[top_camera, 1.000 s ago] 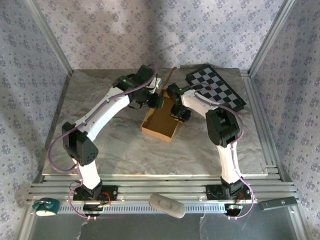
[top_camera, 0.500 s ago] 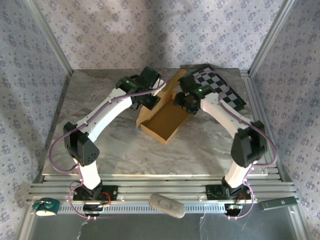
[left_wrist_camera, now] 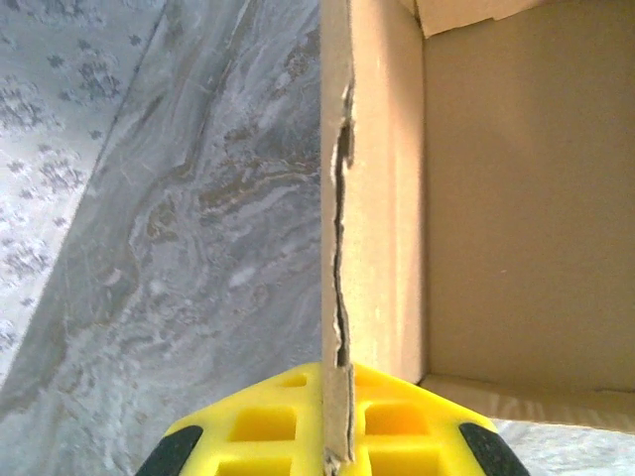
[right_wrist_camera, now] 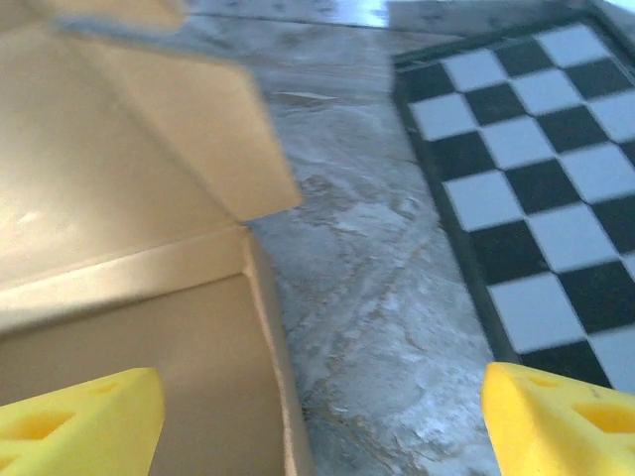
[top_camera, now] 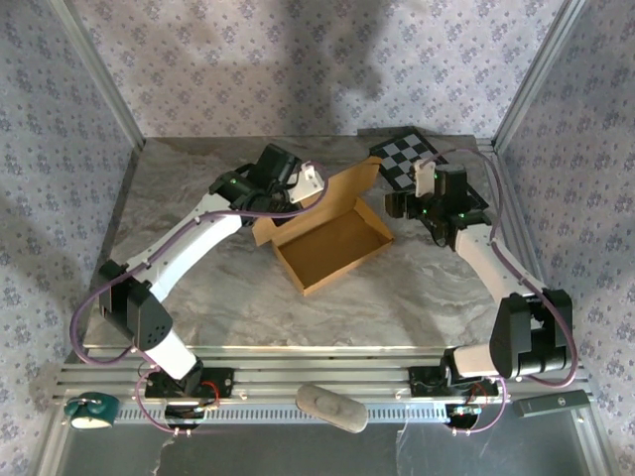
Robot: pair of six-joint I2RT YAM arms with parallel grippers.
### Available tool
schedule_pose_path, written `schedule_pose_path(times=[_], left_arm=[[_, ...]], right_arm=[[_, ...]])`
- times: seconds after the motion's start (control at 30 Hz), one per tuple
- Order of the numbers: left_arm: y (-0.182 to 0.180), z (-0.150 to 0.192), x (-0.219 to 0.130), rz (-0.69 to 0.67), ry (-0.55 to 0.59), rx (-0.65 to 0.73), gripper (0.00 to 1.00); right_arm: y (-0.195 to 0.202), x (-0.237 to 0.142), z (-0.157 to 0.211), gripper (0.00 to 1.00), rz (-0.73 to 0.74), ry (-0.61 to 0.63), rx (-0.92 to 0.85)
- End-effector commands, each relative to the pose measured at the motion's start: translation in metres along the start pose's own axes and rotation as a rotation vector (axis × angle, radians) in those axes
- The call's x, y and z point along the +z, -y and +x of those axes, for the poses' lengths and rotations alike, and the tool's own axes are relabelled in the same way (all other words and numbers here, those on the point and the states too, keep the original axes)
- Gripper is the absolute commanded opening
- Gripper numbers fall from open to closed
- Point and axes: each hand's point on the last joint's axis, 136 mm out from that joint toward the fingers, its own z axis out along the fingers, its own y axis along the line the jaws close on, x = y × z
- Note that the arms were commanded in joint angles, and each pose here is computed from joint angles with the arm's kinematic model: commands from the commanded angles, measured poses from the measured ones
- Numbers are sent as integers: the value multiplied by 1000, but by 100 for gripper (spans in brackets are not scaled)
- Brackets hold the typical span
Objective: Fold the paper box
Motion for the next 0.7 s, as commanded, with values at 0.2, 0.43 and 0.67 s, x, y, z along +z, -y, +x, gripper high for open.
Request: schedule_pose_path(times=[0.2, 0.43, 0.67], left_arm=[[-12, -13, -14, -3, 145, 182, 0], [-13, -15, -13, -5, 145, 197, 0], [-14, -16, -11, -8, 143, 205, 0]], right_arm=[[-14, 25, -30, 87, -120, 76, -408], [-3, 47, -31, 86, -199, 65, -374], [-13, 65, -48, 83, -322, 69, -364]])
